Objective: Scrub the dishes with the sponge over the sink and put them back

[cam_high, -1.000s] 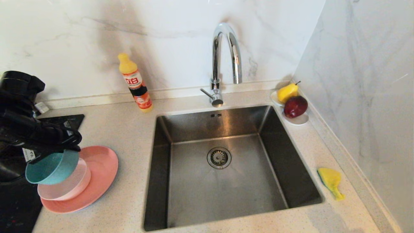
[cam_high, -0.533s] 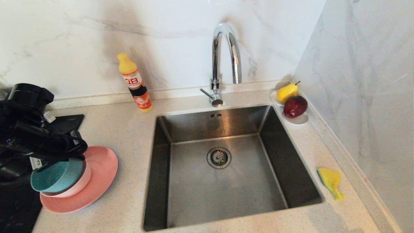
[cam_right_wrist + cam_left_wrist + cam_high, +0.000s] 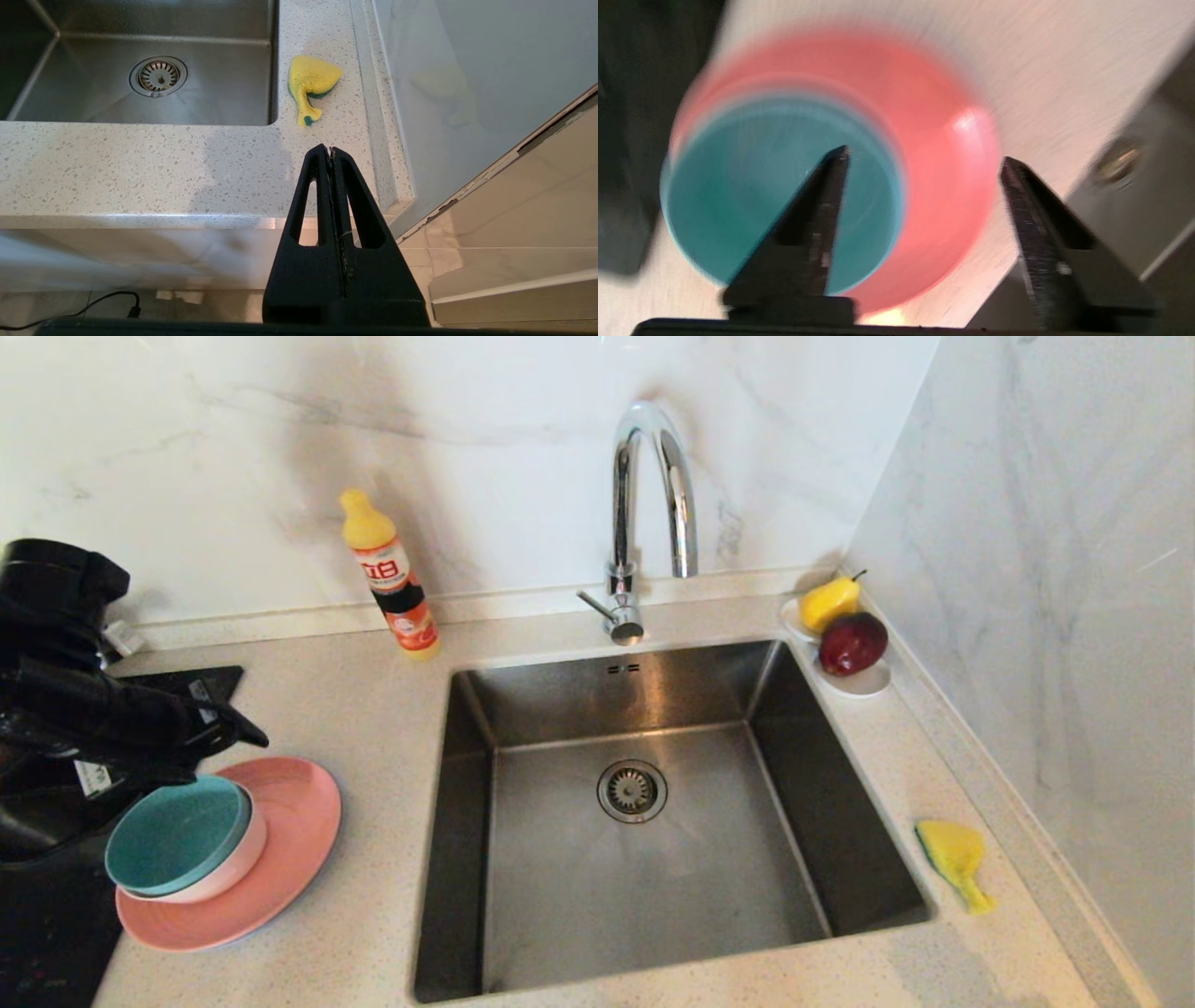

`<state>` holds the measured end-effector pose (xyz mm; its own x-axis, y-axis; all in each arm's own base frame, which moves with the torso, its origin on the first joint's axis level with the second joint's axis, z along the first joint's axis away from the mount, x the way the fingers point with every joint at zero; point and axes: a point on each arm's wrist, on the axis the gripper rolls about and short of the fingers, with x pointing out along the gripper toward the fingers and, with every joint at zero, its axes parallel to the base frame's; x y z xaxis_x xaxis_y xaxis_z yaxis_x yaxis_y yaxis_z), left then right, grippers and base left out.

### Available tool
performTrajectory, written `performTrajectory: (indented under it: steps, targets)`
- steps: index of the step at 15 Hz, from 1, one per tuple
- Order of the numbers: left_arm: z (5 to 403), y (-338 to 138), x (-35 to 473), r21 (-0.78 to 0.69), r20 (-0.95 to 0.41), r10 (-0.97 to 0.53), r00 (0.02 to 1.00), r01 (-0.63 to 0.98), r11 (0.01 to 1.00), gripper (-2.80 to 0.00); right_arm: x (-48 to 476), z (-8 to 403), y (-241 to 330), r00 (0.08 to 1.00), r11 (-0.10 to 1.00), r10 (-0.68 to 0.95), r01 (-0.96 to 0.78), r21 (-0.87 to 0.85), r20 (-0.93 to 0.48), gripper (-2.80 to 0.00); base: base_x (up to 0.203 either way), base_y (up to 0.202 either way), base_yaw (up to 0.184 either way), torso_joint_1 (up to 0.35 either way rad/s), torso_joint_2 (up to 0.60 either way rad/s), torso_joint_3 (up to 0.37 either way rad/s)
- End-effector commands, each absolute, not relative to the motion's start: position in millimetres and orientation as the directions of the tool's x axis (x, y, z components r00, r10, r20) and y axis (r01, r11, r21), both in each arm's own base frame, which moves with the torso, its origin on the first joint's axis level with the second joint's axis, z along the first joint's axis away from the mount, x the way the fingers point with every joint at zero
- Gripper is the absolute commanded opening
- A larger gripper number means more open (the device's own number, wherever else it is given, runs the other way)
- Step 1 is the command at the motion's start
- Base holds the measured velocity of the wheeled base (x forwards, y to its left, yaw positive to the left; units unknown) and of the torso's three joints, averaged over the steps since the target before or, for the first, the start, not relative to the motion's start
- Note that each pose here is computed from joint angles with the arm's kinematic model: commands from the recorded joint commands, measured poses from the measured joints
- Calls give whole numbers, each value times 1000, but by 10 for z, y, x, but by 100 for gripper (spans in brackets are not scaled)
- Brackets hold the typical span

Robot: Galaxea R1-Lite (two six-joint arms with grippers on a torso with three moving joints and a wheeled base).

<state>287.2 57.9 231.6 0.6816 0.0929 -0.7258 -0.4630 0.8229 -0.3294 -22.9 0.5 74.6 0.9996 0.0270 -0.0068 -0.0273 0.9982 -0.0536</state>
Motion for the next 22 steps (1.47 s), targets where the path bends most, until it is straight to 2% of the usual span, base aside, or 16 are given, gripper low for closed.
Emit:
performTrajectory:
  steps: [1, 3, 5, 7, 9, 11, 13, 15, 19, 22]
  targets:
    - [2546, 581, 2873, -336, -661, 108, 742, -422, 842, -280, -229, 747, 6, 1000, 998, 28, -28, -55, -6, -280, 0, 0, 0, 0, 0, 0]
    - [2791, 595, 2928, -295, -575, 120, 809, -343, 892, -280, -228, 747, 6, 1000, 998, 28, -28, -55, -8, -280, 0, 0, 0, 0, 0, 0]
    - [2975, 611, 3082, -249, -426, 134, 895, -258, 933, -280, -228, 747, 6, 1000, 998, 28, -28, -55, -7, -280, 0, 0, 0, 0, 0, 0]
    - [3103, 411, 3173, -124, -269, 80, 960, -117, 985, -280, -229, 747, 6, 1000, 998, 28, -28, -55, -6, -280, 0, 0, 0, 0, 0, 0]
    - [3188, 210, 2992, -48, -186, 23, 982, -33, 998, -280, -229, 747, 6, 1000, 998, 28, -28, -54, -6, -280, 0, 0, 0, 0, 0, 0]
    - [3316, 72, 2592, -7, -103, -17, 995, 16, 1000, -280, -229, 747, 6, 1000, 998, 28, -28, -55, -6, -280, 0, 0, 0, 0, 0, 0]
    - [3433, 6, 1955, 10, -7, -61, 998, 61, 998, -280, -229, 747, 6, 1000, 998, 28, -28, -54, -6, -280, 0, 0, 0, 0, 0, 0]
    - [3352, -21, 1330, 15, 57, -97, 994, 97, 995, -280, -229, 747, 6, 1000, 998, 28, -28, -55, -6, -280, 0, 0, 0, 0, 0, 0]
    - [2883, -10, 127, 21, 222, -49, 974, 46, 999, -280, -229, 747, 6, 1000, 998, 28, -28, -54, -6, -280, 0, 0, 0, 0, 0, 0]
    - [2238, 1, -505, 19, 255, -21, 967, 16, 1000, -280, -229, 746, 6, 1000, 998, 28, -28, -55, -7, -280, 0, 0, 0, 0, 0, 0]
